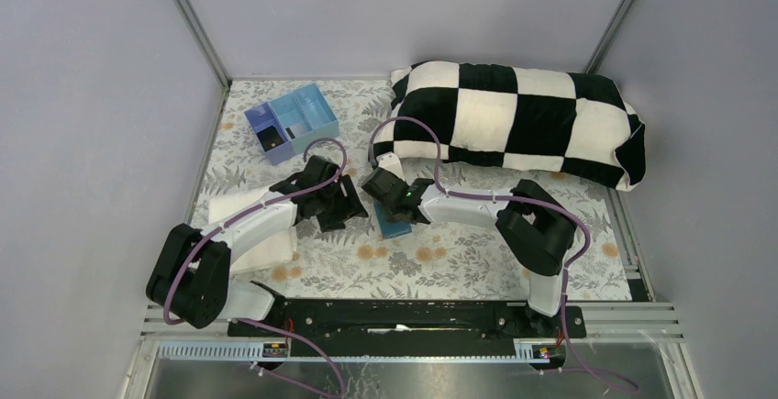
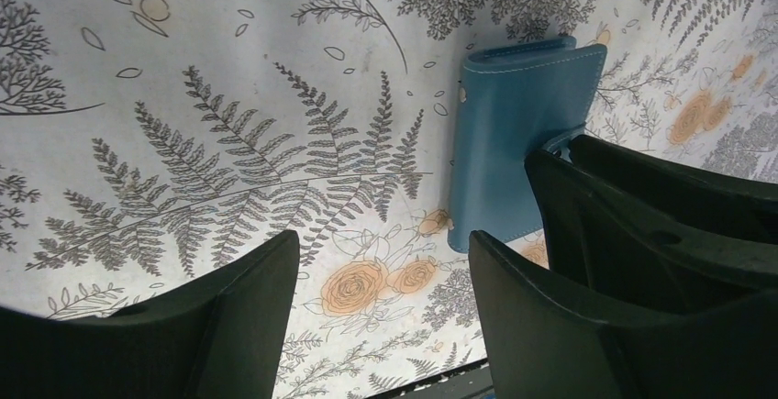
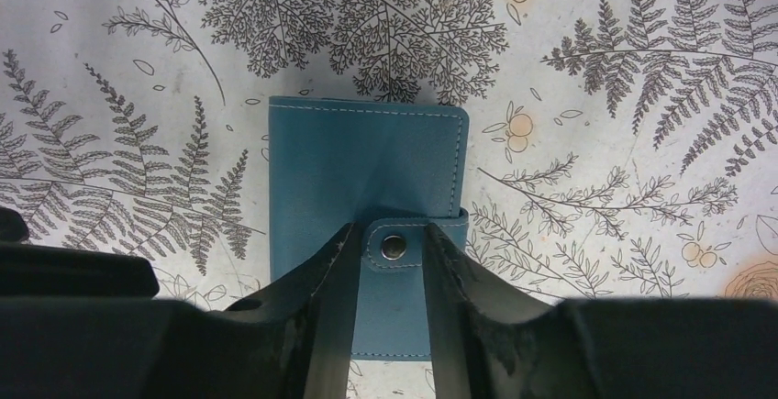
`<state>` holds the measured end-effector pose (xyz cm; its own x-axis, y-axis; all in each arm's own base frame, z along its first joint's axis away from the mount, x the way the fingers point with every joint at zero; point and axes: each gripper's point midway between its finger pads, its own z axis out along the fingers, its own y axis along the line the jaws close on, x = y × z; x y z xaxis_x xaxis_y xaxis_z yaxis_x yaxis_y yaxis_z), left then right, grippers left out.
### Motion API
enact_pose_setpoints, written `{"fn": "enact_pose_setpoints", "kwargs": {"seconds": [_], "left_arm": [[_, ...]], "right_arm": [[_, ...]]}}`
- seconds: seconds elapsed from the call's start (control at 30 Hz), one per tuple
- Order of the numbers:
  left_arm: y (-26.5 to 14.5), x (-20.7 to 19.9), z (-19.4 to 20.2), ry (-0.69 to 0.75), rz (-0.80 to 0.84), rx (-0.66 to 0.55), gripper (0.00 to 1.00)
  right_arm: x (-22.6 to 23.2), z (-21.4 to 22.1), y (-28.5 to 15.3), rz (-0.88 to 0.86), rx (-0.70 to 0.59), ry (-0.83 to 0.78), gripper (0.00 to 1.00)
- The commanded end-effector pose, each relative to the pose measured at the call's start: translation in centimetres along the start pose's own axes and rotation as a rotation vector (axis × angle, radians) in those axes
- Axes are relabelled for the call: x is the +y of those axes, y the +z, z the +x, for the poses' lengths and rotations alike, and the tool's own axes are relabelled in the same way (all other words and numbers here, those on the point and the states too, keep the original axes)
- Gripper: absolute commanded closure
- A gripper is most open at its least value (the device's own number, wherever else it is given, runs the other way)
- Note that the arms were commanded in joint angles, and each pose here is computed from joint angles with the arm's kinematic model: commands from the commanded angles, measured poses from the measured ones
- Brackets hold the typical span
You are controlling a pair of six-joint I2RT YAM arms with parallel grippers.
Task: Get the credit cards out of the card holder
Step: Open the card holder at the center of the board.
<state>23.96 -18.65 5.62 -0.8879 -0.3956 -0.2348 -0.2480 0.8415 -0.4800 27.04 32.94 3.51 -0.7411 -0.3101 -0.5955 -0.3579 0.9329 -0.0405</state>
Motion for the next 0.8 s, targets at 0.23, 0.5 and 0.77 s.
{"fn": "enact_pose_setpoints", "kwargs": {"seconds": [0.23,0.5,0.77], "left_arm": [[0.2,-2.2,-0.5,0.041,0.08,0.018,0.29],[0.3,-3.7,-0.4,0.078,0.13,0.044,0.29],[1.0,-6.1,0.7,0.14,0.164,0.082,0.29]], "right_arm": [[-0.1,0.2,-0.7,-0.007,-0.001,0.054,1.0],[0.9,-1.7,-4.7,-0.169,-0.052,0.156,1.0],[-0.3,-2.0,-6.3,-0.279,-0.037,0.303,1.0]]}}
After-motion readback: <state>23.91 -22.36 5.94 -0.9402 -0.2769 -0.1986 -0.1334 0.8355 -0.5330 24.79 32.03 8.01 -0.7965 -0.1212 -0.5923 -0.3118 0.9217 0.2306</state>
